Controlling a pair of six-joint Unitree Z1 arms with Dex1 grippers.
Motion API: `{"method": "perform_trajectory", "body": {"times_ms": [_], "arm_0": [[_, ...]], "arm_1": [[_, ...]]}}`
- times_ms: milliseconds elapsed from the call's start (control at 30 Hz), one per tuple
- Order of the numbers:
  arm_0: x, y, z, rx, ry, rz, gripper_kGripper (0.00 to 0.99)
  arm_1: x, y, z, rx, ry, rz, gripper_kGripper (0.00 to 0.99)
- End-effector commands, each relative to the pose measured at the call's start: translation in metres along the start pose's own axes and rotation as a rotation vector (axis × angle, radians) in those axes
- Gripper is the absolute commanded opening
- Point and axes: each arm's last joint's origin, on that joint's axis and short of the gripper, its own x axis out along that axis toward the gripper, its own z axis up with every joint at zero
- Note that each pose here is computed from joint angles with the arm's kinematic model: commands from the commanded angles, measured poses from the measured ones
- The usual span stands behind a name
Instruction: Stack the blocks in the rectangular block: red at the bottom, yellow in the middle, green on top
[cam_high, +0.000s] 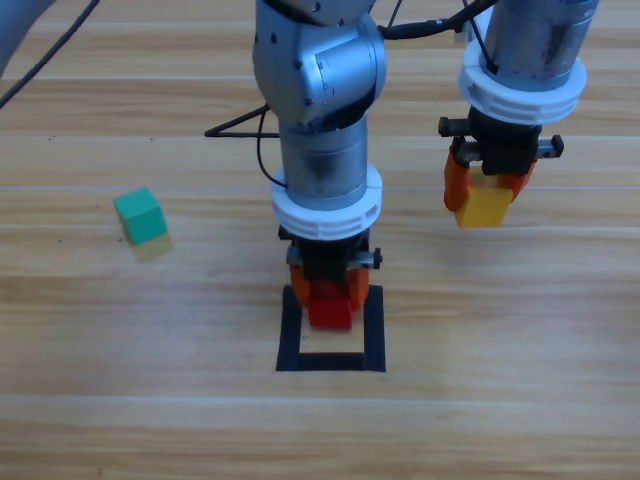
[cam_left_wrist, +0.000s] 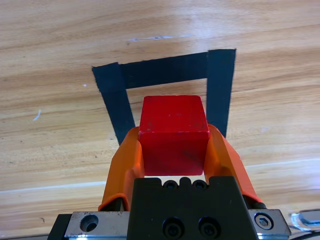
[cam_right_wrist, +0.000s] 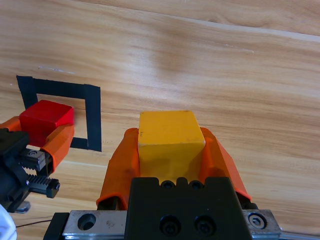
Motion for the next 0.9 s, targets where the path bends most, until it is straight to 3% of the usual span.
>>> {"method": "perform_trajectory", "body": {"times_ms": [33,900], "arm_0": [[0.0235,-0.0146,-0.0069,0.0,0.039,0.023,0.038],[0.0306,-0.0176,-0.0076,-0.066,0.044,0.034,0.038]], "arm_1": [[0.0266,-0.0057,0.0056,0.006,0.061,-0.055,0.0],[0.0333,-0.0044,0.0078,0.005,0.071,-0.06,0.0]]}}
